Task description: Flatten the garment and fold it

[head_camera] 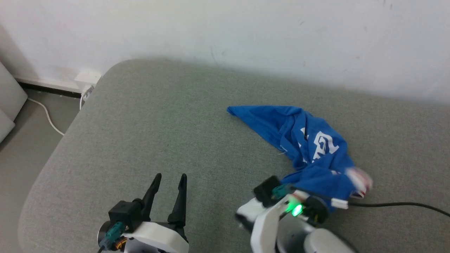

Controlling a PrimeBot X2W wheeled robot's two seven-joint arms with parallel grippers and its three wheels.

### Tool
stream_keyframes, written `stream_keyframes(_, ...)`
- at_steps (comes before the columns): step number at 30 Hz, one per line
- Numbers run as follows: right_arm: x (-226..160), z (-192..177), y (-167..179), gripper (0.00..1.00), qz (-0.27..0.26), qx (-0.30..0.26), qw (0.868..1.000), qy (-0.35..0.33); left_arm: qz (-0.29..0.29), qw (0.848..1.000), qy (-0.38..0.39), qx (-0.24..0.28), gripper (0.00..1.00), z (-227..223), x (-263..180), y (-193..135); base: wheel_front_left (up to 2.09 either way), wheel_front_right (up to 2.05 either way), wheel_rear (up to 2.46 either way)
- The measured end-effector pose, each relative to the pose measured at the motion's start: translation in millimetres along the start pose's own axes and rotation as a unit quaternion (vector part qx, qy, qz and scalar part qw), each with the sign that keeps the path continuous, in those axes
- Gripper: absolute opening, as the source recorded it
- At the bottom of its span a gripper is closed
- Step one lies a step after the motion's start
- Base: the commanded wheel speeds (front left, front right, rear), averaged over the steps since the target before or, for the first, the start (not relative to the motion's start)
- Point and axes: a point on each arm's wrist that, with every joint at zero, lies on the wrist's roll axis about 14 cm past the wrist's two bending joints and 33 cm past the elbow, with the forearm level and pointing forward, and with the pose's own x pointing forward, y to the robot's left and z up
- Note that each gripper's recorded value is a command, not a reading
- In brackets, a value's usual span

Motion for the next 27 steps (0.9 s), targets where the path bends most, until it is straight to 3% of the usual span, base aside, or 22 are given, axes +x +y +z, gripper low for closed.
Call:
stream_keyframes(3,4.5,-7.7,31.6,0.0,0.044,0.003,0.999,0.011,0.002,1.0,-0.006,-0.002,1.0,3.1,-3.0,0.8,0.0,0.0,0.0)
stream_keyframes(4,5.3,-10.3,38.2,0.62,0.052,0.002,0.999,0.013,0.003,1.0,-0.006,-0.002,1.0,2.8,-5.0,1.3,0.0,0.0,0.0)
stream_keyframes(5,5.4,-11.1,41.9,0.62,0.056,0.001,0.998,0.012,0.004,1.0,-0.005,-0.003,1.0,2.0,-7.3,1.9,0.0,0.0,0.0)
stream_keyframes(6,5.1,-10.9,43.6,1.0,0.058,0.004,0.998,0.01,0.005,1.0,-0.004,-0.004,1.0,1.2,-9.4,2.5,0.0,0.0,0.0)
stream_keyframes(13,-10.5,29.8,15.3,1.0,0.02,0.019,0.998,-0.065,0.001,1.0,-0.012,-0.007,1.0,4.6,-12.7,-0.7,0.0,0.0,0.0)
stream_keyframes(17,-40.7,54.7,-29.2,1.0,-0.043,0.005,0.992,-0.119,-0.013,1.0,-0.014,-0.009,1.0,5.4,-10.6,-9.5,0.0,0.0,0.0)
stream_keyframes(19,-61.3,64.4,-57.3,1.0,-0.091,-0.029,0.985,-0.141,-0.024,1.0,-0.017,-0.01,1.0,7.2,-7.4,-16.3,0.0,0.0,0.0)
stream_keyframes(22,-96.8,80.7,-99.0,1.0,-0.163,-0.05,0.968,-0.185,-0.038,0.999,-0.019,-0.014,1.0,8.4,-2.7,-25.5,0.0,0.0,0.0)
stream_keyframes(27,-154.7,101.9,-143.1,1.0,-0.261,-0.061,0.921,-0.281,-0.065,0.998,-0.012,-0.02,1.0,4.6,3.5,-42.7,0.0,0.0,0.0)
